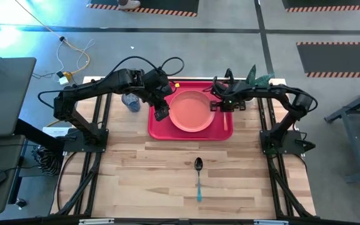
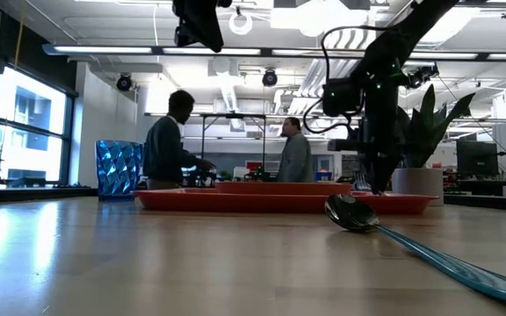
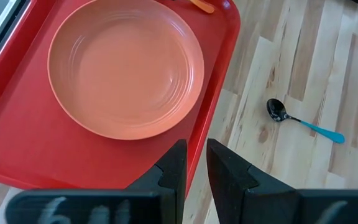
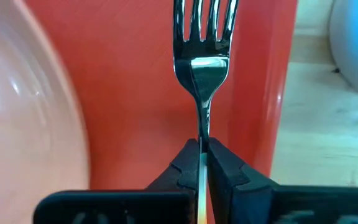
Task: Pick and place plate/cup/fork/spoon on tray
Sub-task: Put the orange fork to the right of the orange plate on the red tray
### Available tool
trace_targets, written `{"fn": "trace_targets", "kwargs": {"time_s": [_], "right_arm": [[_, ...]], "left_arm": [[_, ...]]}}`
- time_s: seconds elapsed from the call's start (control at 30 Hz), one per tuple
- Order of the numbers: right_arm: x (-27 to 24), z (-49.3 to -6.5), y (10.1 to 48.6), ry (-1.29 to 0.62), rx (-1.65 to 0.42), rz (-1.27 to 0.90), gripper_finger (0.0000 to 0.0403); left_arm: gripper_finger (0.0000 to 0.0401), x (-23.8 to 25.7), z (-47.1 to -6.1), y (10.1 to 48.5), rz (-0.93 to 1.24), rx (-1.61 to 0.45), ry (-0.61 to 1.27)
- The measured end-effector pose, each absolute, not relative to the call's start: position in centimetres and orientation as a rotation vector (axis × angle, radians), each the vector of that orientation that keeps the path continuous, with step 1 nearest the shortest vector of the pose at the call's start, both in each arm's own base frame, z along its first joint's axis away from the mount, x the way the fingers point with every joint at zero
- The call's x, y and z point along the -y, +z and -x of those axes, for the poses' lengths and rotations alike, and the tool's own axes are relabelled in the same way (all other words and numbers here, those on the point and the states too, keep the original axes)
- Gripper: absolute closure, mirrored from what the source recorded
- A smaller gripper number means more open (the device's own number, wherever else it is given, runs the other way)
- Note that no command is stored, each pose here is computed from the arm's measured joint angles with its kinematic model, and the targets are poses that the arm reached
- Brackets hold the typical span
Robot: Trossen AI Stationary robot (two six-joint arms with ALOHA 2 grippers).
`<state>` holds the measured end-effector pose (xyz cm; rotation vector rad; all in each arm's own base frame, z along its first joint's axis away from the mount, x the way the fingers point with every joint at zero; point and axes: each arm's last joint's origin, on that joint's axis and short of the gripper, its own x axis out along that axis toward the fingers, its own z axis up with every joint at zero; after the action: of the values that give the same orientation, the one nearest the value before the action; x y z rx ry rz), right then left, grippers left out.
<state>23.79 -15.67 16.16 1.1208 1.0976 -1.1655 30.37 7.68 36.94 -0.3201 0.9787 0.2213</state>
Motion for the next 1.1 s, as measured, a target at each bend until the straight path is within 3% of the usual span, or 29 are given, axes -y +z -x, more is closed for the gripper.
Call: {"fn": "trace_targets", "kwargs": {"time_s": [0.73, 1.1], "right_arm": [[16.8, -23.9, 14.9, -1.135, -1.114, -1.137, 0.0402], [16.8, -23.8, 14.9, -1.143, -1.116, -1.129, 0.0382]], "left_arm": [[0.0350, -7.7, -30.4, 36.9, 0.298, -0.981, 0.218], [0.0350, -7.7, -30.4, 36.9, 0.300, -0.981, 0.219]]}}
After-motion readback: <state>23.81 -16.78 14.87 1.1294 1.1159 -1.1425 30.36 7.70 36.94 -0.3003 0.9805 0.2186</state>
